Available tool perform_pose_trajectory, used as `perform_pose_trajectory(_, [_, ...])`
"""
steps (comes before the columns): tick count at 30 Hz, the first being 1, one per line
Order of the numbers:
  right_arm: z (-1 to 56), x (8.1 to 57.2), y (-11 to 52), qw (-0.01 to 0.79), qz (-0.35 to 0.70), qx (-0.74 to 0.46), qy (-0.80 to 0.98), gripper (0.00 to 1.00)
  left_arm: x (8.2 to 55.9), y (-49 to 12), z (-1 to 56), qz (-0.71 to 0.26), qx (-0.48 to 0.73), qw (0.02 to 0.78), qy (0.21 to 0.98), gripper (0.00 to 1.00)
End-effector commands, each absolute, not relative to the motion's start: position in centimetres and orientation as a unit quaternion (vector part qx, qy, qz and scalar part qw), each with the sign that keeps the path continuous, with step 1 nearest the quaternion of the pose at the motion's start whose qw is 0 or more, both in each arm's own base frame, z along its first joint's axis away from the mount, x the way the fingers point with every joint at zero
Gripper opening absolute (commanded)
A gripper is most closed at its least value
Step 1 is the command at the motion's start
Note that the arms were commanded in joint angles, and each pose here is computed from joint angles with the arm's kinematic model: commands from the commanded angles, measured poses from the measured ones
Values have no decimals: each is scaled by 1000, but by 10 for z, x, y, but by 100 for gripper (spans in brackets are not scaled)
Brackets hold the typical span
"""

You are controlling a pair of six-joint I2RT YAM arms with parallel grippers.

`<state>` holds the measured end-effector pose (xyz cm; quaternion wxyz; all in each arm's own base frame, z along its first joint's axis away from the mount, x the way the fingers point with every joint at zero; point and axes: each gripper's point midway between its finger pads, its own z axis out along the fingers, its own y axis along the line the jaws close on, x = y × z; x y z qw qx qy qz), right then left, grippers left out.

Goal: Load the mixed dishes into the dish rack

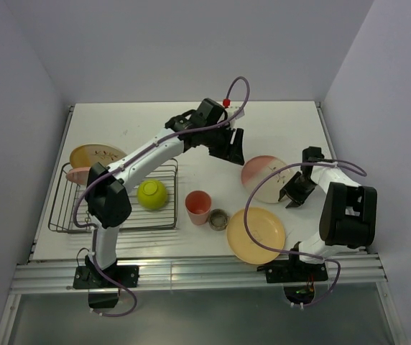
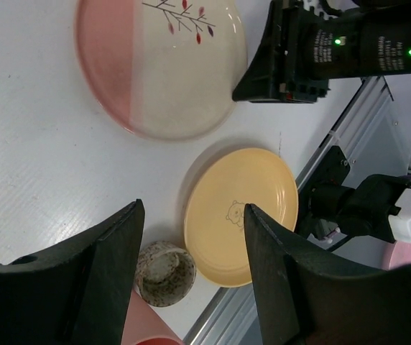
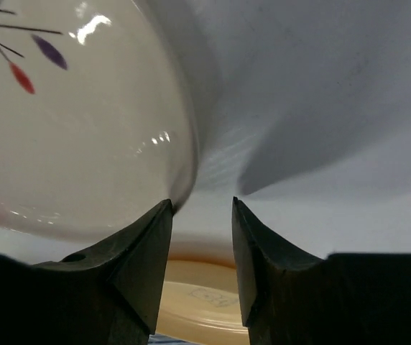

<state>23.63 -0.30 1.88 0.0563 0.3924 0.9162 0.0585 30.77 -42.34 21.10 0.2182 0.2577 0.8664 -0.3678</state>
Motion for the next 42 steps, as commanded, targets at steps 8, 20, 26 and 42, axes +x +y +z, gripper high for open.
perform_pose_trajectory(8, [0, 269, -13, 113, 59, 414, 901, 9, 296, -418, 274, -352, 307, 315, 826, 61])
perform_pose_trajectory(20, [44, 299, -1, 105, 110, 407, 901, 0, 260, -423, 239, -319, 445, 302, 780, 76])
perform_pose_trajectory(26, [73, 309, 20, 71, 170, 406, 895, 0, 245, -432, 220, -259, 546, 349, 716, 81])
perform_pose_trajectory(42, [88, 307, 35, 33, 217, 396, 891, 0, 253, -503, 143, -160, 592, 440, 656, 86])
